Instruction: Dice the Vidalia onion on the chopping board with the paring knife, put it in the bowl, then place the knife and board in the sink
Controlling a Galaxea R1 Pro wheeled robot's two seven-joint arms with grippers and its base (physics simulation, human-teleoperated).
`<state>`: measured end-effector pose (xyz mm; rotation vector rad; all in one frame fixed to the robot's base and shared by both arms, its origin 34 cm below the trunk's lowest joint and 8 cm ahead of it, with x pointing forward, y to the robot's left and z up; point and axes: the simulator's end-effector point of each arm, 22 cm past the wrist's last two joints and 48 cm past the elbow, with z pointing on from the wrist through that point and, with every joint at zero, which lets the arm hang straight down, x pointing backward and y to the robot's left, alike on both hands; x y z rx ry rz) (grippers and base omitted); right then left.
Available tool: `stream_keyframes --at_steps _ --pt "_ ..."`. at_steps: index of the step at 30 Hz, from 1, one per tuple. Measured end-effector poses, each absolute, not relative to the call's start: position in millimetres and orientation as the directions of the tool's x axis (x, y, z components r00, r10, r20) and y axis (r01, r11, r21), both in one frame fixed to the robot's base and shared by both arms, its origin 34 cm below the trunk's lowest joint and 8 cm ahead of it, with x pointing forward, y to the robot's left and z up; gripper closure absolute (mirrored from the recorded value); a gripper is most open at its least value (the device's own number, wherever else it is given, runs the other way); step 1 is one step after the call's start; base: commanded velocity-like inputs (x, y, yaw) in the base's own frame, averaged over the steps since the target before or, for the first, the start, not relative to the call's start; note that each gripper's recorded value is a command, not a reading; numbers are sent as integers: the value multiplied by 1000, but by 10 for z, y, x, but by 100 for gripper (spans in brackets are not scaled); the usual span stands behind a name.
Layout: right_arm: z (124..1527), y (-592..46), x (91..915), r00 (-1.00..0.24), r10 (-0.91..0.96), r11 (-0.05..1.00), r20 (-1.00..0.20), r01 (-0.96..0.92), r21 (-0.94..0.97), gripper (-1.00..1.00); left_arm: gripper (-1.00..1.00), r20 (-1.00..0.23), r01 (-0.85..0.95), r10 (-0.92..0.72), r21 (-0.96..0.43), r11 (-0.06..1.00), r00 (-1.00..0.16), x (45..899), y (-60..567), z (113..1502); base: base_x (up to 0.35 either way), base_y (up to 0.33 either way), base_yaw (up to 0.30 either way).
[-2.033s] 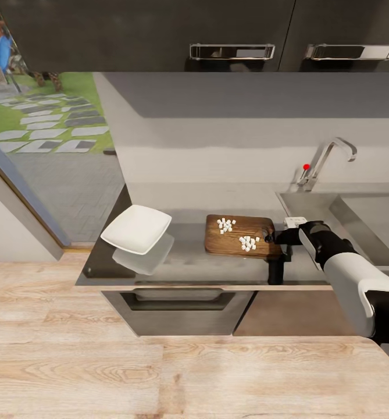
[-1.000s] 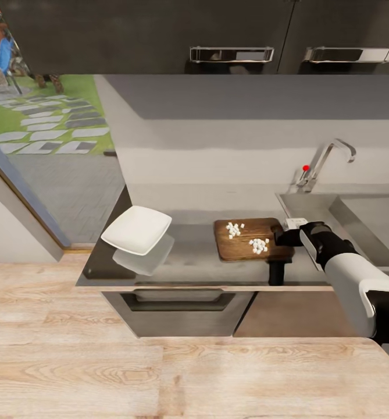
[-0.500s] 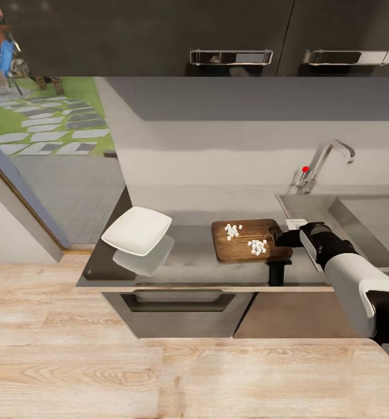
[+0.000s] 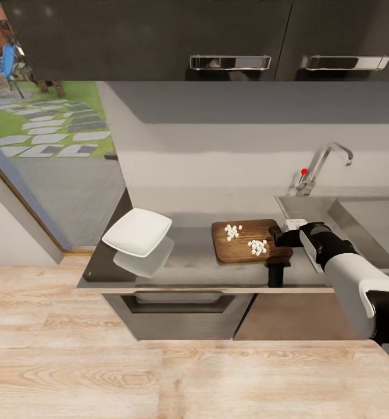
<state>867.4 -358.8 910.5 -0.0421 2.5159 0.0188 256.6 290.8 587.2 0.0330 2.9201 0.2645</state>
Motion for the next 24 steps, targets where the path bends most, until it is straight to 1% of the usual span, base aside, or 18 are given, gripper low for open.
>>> stream_keyframes --at_steps 6,17,24 --pt "9173 -3587 8680 -805 -25 999 -593 -34 4 100 -100 -214 2 41 180 984 -976 2603 2907 5885 0 -21 0" --pt "9299 -3589 8689 -795 -27 999 -606 -35 1 100 -100 -230 0 42 180 984 -972 2670 2906 5909 0 -289 0" --pt "9385 -3588 8698 -788 -26 999 -615 -35 3 100 -100 -241 -3 41 179 984 -970 2713 2903 5926 -16 -58 0"
